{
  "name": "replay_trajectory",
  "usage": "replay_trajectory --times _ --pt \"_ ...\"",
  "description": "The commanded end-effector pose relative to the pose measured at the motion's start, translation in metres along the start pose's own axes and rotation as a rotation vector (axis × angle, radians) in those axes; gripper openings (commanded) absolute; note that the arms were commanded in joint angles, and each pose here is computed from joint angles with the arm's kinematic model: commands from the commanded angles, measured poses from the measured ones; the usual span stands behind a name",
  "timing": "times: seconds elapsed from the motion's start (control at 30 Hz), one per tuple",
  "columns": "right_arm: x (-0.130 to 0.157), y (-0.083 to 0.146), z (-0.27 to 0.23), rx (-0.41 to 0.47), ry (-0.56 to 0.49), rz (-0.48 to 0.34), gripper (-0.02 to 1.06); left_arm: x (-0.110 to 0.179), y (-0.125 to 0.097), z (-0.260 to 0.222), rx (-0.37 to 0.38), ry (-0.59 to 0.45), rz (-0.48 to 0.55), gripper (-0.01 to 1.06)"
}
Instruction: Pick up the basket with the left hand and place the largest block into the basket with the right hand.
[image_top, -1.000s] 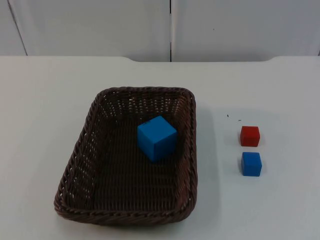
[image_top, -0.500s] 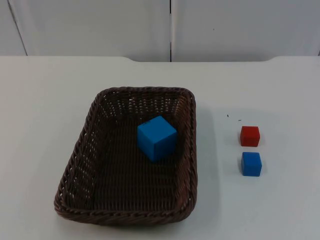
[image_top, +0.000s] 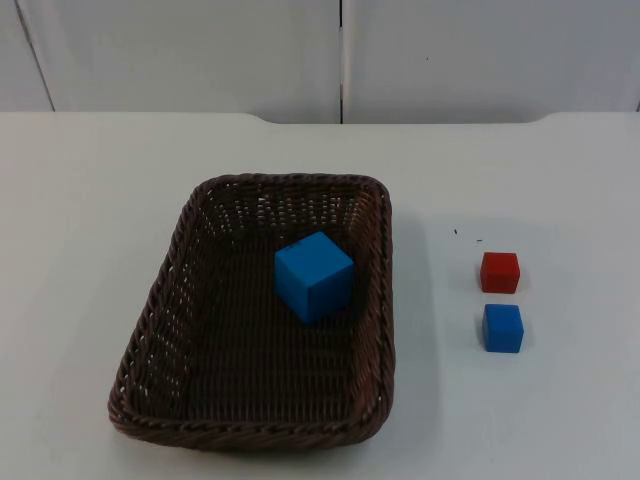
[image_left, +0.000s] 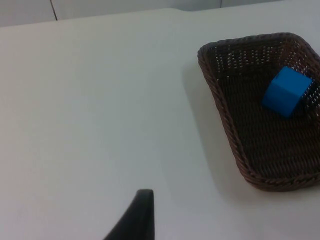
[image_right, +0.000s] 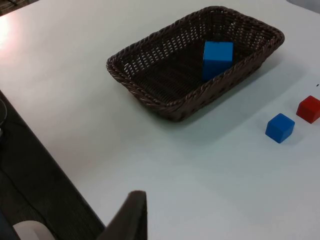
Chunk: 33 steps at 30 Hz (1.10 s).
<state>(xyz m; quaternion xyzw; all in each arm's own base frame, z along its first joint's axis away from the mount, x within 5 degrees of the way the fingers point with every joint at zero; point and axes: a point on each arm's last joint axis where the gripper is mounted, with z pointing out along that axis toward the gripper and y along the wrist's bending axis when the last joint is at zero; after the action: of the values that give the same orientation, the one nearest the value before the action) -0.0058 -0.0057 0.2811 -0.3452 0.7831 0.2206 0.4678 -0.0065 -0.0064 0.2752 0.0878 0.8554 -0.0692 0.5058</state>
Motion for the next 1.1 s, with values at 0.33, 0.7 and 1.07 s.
replay_trajectory --times 0.33,0.7,1.07 --pt "0.0006 0.0004 0.0012 0.064 -0.009 0.030 1.05 0.0000 0.0005 0.0007 -0.002 -0.010 -0.003 1.05" --pt "0.0004 0.0021 0.0016 0.283 -0.014 0.144 1.05 0.0000 0.0005 0.0007 -0.002 -0.010 -0.003 1.05" --pt "-0.0002 0.0040 0.0026 0.545 -0.022 0.280 1.05 0.0000 0.0005 0.0007 -0.002 -0.010 -0.003 1.05"
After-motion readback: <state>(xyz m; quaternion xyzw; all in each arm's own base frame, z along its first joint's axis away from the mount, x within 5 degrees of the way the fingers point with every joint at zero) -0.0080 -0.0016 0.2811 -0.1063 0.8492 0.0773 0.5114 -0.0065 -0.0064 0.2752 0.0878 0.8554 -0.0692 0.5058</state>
